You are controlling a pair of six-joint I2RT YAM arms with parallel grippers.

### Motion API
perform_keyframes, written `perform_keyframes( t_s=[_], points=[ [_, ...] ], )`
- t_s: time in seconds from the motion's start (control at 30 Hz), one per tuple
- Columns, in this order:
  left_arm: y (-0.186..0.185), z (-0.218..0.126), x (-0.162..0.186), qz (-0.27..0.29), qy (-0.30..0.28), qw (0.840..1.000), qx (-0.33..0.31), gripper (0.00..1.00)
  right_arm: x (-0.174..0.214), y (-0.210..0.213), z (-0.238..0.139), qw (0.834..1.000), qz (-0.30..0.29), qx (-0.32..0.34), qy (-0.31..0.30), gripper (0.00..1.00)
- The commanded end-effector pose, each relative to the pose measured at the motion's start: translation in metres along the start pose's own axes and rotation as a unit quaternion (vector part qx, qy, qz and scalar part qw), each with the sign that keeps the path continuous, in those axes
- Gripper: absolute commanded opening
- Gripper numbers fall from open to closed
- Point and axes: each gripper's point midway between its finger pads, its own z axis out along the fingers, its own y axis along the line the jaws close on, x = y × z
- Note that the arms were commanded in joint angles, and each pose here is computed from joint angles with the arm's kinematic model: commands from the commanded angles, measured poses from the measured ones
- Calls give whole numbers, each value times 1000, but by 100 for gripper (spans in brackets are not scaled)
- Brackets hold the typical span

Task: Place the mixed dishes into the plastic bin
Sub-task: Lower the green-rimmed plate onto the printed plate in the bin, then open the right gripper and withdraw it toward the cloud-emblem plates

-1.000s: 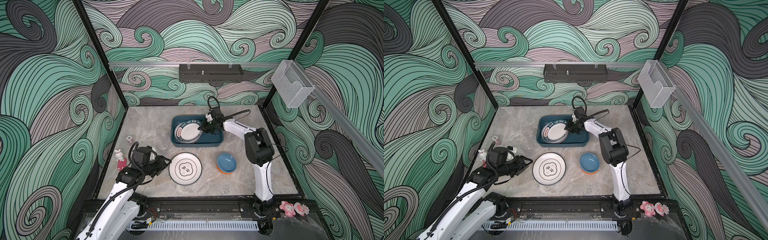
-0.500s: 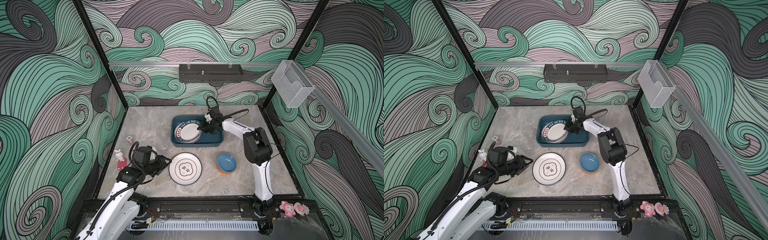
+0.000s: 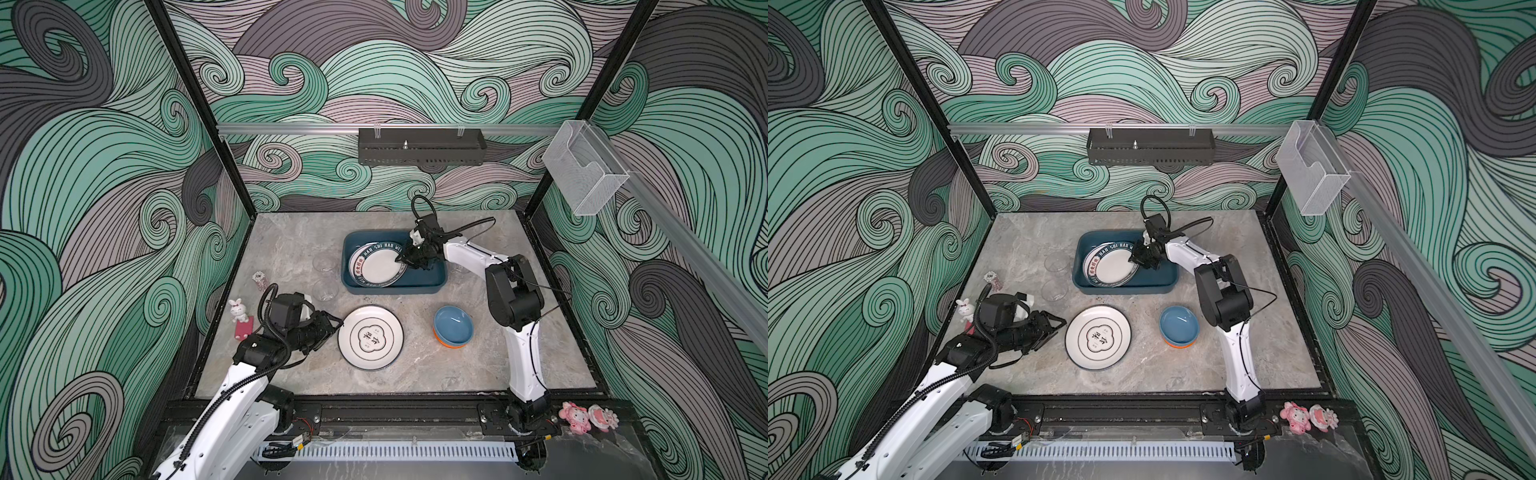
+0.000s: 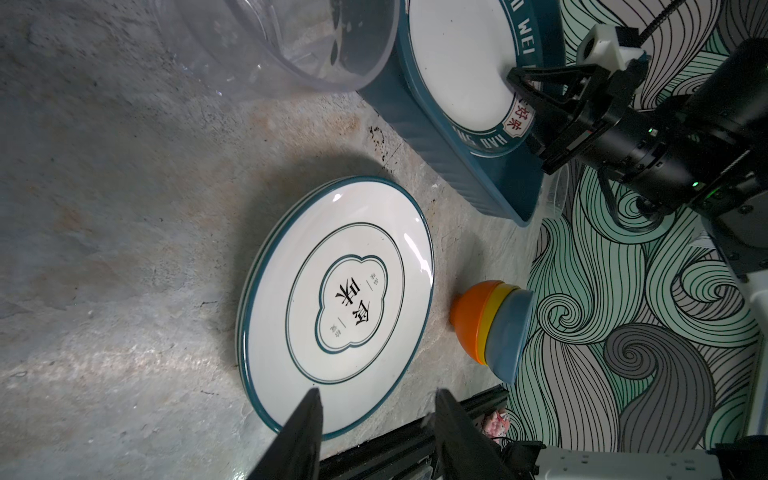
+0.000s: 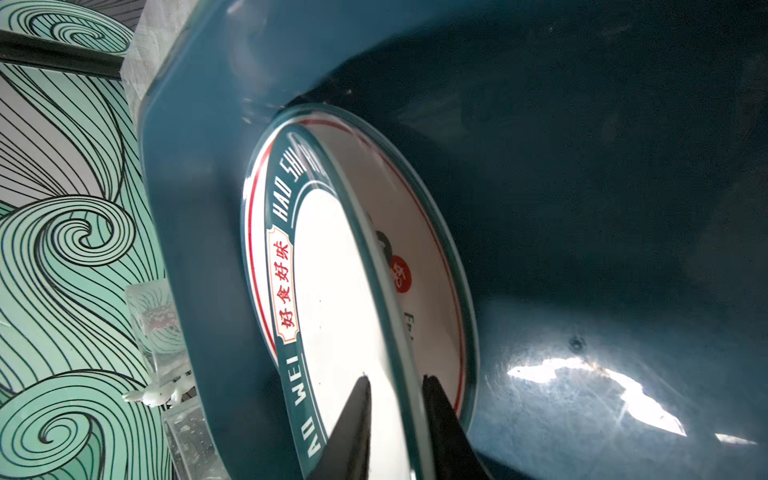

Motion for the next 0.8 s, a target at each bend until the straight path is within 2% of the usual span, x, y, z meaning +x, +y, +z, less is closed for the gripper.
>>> perform_keyframes(
  t_s=[0.0,0.47,0.77],
  points=[
    [0,0,-3,-6,-5,1000,3,47,-7,5,-11,999,-22,17,-17,24],
    [3,1,-1,-10,-5,1000,3,47,-7,-4,-11,998,-33,44,-17,26],
    [5,1,-1,-12,-7,1000,0,47,-9,-5,-25,997,-42,59,-31,33]
  ],
)
